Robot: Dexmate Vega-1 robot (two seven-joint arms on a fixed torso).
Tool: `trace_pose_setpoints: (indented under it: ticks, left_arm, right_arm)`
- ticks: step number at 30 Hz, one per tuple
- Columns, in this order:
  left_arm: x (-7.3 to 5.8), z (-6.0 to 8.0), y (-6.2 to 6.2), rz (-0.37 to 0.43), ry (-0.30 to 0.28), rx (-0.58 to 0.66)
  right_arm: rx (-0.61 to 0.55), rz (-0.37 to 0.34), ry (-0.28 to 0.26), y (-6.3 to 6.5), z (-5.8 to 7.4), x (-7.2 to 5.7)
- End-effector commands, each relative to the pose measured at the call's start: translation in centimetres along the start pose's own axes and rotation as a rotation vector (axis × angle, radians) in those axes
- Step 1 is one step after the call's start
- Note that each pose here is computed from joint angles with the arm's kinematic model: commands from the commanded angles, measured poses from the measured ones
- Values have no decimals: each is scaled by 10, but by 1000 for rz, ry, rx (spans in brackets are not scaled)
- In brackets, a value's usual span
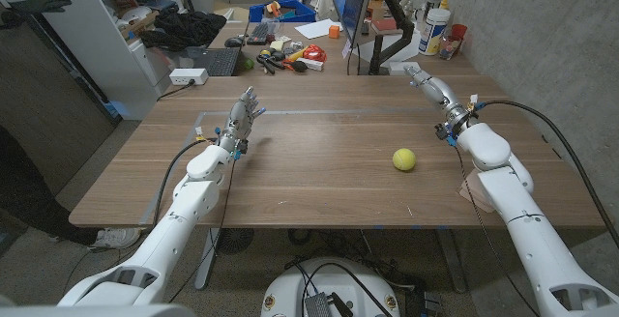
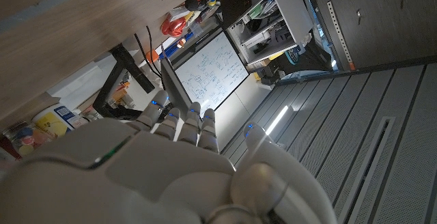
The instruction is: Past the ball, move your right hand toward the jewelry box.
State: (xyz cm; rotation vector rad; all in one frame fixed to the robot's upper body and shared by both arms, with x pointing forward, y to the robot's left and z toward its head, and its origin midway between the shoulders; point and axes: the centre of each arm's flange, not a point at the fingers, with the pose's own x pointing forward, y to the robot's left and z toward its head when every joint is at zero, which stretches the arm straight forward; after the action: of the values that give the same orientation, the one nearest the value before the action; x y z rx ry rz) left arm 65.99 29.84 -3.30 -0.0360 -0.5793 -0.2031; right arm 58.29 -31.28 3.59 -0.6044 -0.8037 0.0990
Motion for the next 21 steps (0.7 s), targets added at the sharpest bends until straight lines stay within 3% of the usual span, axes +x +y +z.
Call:
trace_pose_setpoints:
  ticks: [1,21]
  left_arm:
    - [1,-3,2,2,6,-5]
    - [4,-6,9,3,13,-7]
  right_arm:
    - [-112,-3,-14,-6,8,-4]
    - [-227,-2,-47,-13,22,-11]
